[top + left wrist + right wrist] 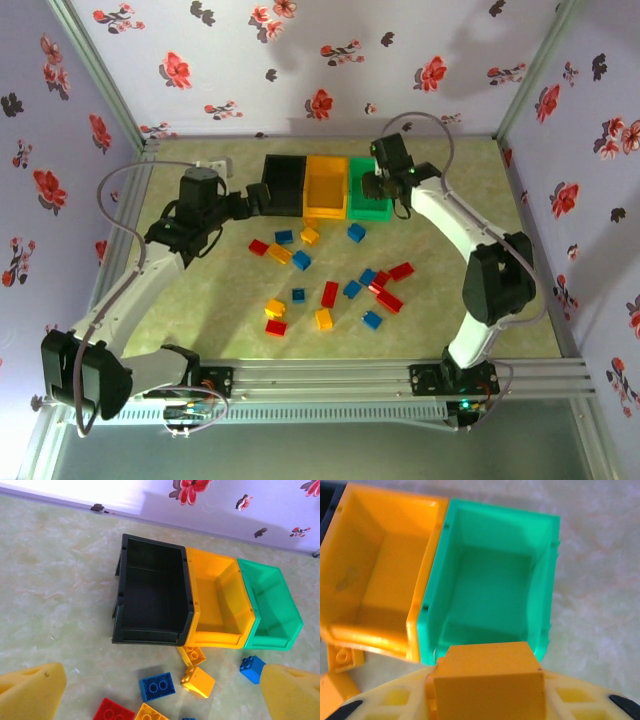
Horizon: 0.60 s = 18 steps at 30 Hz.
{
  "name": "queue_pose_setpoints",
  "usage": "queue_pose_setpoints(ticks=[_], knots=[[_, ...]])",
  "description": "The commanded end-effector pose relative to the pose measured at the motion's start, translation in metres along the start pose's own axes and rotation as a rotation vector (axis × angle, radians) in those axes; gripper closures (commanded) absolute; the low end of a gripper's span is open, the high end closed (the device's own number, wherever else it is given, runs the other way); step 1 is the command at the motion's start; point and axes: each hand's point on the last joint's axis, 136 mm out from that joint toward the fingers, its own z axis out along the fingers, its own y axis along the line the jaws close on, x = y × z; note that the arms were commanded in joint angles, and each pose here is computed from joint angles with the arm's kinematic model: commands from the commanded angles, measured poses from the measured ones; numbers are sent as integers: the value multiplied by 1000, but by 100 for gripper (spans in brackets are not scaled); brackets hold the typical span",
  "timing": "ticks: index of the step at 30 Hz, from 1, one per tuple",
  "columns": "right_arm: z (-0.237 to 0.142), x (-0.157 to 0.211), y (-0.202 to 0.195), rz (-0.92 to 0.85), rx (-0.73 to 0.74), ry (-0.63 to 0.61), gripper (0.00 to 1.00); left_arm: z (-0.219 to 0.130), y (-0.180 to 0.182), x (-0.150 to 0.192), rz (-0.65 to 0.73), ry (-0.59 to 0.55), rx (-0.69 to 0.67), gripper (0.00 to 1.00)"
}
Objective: Sort the legos into containers by color
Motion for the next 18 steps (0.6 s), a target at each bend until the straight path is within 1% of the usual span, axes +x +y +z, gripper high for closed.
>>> queue_pose_setpoints(ticks=[1,5,11,13,14,16,18], knots=[[25,-16,-8,-8,4,-1,60,-6,1,11,-12,21,-16,0],[48,-34,-10,-9,-10,12,60,-6,3,21,-12,49,-38,0],[71,-43,-9,-8,-27,33,56,-6,10,33,-20,87,-81,0],[74,-44,-9,-7,-26,36,50,-6,15,37,-26,97,-107,0],[76,-45,-10,-4,-23,37,44,-5,18,39,-35,102,-124,0],[77,-47,-11,-4,-20,33,37,-4,21,43,-48,112,-138,0],[75,-50,-11,-5,-17,29,34,0,23,48,-68,124,-144,0]])
